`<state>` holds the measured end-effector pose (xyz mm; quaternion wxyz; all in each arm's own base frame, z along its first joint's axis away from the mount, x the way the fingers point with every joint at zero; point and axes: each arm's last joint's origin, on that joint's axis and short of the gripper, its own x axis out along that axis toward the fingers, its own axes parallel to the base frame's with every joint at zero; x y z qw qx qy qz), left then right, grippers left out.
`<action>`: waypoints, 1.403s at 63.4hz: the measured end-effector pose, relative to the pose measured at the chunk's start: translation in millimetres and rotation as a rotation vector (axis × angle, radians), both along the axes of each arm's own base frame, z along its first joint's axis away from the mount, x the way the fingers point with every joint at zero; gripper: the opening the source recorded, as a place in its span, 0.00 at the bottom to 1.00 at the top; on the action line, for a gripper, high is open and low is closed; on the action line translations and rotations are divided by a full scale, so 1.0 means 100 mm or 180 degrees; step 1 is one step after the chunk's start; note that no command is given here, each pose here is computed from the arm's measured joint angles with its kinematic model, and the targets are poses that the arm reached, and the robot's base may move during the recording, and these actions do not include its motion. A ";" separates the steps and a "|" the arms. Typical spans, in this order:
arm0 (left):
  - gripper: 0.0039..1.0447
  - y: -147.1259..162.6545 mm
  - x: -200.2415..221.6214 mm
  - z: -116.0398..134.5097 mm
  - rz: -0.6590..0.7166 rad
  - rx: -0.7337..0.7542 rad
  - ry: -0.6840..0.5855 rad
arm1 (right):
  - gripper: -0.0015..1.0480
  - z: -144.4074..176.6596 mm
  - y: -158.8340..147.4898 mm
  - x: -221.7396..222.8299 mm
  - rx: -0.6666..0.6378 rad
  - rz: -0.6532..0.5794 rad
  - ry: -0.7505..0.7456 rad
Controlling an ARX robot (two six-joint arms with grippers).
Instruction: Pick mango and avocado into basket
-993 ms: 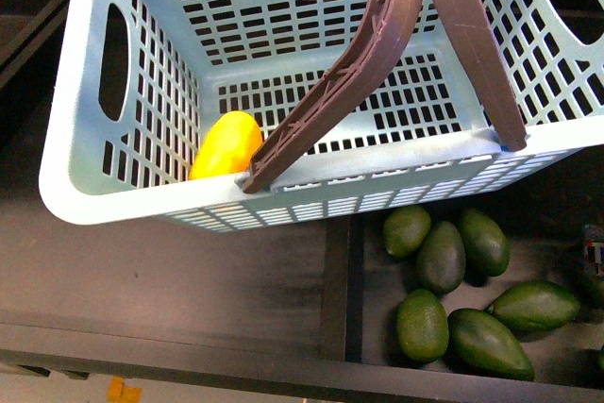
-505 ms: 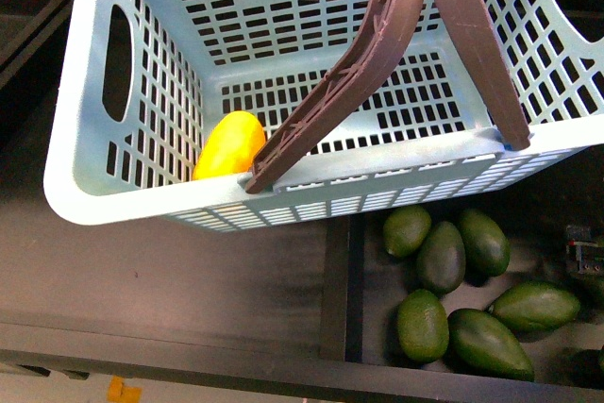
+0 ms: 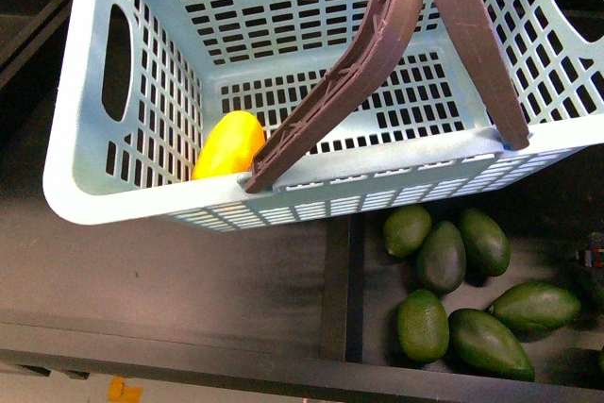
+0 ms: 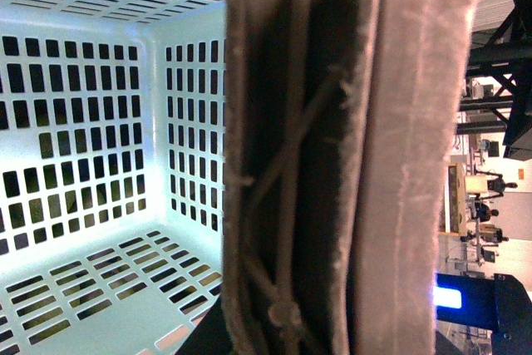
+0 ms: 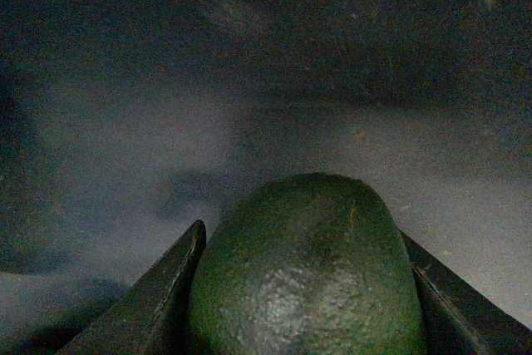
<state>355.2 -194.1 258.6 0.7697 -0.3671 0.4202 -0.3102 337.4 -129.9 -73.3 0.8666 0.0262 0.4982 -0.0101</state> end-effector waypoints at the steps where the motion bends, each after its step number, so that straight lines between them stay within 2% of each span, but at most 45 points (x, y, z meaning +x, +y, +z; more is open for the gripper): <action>1: 0.13 0.00 0.00 0.00 0.0000 0.0000 0.0000 | 0.51 0.02 -0.01 -0.02 0.0014 -0.0007 -0.0012; 8: 0.13 0.00 0.00 0.00 -0.0001 -0.0001 0.0001 | 0.51 0.18 -0.09 -0.08 0.0040 -0.0055 -0.0130; 17: 0.13 0.00 0.00 0.00 0.0001 -0.0001 0.0001 | 0.51 0.57 -0.23 -0.20 0.0099 -0.0106 -0.0465; 30: 0.13 0.00 0.00 0.00 0.0001 -0.0001 0.0001 | 0.50 1.43 -0.45 -0.61 0.0312 -0.0317 -0.1180; 40: 0.13 0.00 0.00 0.00 0.0000 0.0000 0.0000 | 0.50 2.06 -0.36 -0.86 0.0365 -0.0289 -0.1627; 52: 0.13 0.00 0.00 0.00 -0.0002 -0.0003 0.0003 | 0.50 2.82 0.06 -0.98 0.0335 -0.0068 -0.2247; 59: 0.13 0.00 0.00 0.00 0.0002 0.0002 -0.0001 | 0.50 3.10 0.40 -0.98 0.0345 0.0038 -0.2502; 72: 0.13 0.00 0.00 0.00 0.0003 0.0002 -0.0001 | 0.50 3.21 1.09 -0.82 0.0504 0.0258 -0.2614; 85: 0.13 0.00 0.00 0.00 -0.0002 -0.0003 0.0003 | 0.50 3.26 1.86 -0.48 0.0560 0.0498 -0.2648; 89: 0.13 0.00 0.00 0.00 0.0000 -0.0002 0.0002 | 0.50 3.24 1.98 -0.39 0.0530 0.0486 -0.2620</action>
